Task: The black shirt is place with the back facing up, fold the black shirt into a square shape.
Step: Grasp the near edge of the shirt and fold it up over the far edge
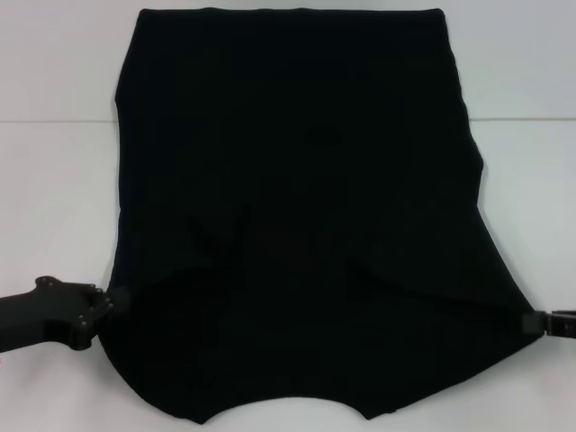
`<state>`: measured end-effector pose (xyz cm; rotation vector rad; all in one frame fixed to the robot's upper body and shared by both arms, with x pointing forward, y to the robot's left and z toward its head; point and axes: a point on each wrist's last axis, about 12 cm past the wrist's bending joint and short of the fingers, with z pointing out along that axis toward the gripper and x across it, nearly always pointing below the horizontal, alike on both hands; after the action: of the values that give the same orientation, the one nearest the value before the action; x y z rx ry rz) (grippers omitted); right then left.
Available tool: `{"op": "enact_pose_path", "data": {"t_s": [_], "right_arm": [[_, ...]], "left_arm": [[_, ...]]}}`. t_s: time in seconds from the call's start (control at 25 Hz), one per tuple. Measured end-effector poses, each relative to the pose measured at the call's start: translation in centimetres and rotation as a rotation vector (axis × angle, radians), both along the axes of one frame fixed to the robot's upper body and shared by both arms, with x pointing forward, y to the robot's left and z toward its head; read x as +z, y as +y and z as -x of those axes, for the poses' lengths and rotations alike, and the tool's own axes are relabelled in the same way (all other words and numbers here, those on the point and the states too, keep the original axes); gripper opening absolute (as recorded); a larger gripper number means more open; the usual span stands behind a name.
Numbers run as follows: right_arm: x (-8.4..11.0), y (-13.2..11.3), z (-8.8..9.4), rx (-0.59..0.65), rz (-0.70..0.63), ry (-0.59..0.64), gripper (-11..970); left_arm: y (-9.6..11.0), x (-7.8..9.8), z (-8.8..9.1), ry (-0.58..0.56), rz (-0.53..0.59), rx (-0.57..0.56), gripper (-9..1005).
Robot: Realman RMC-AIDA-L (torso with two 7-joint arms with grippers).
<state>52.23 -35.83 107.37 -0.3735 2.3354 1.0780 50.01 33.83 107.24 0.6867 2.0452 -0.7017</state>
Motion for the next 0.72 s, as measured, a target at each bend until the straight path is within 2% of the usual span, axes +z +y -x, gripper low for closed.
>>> {"op": "enact_pose_path", "data": {"t_s": [0.28,0.32,0.72], "right_arm": [[-0.1,-0.8,2.0,0.087,-0.003,-0.012,65],[-0.1,-1.0,2.3,0.096,-0.003,-0.01,65],[0.0,-3.4,6.2,0.128,0.01,-0.023,65]], "left_arm": [[0.5,0.0,1.8,0.048,0.05,-0.007,7],[0.9,0.0,2.7,0.058,0.079,-0.004,7],[1.2,0.0,5.9,0.1,0.185,-0.06,7]]}}
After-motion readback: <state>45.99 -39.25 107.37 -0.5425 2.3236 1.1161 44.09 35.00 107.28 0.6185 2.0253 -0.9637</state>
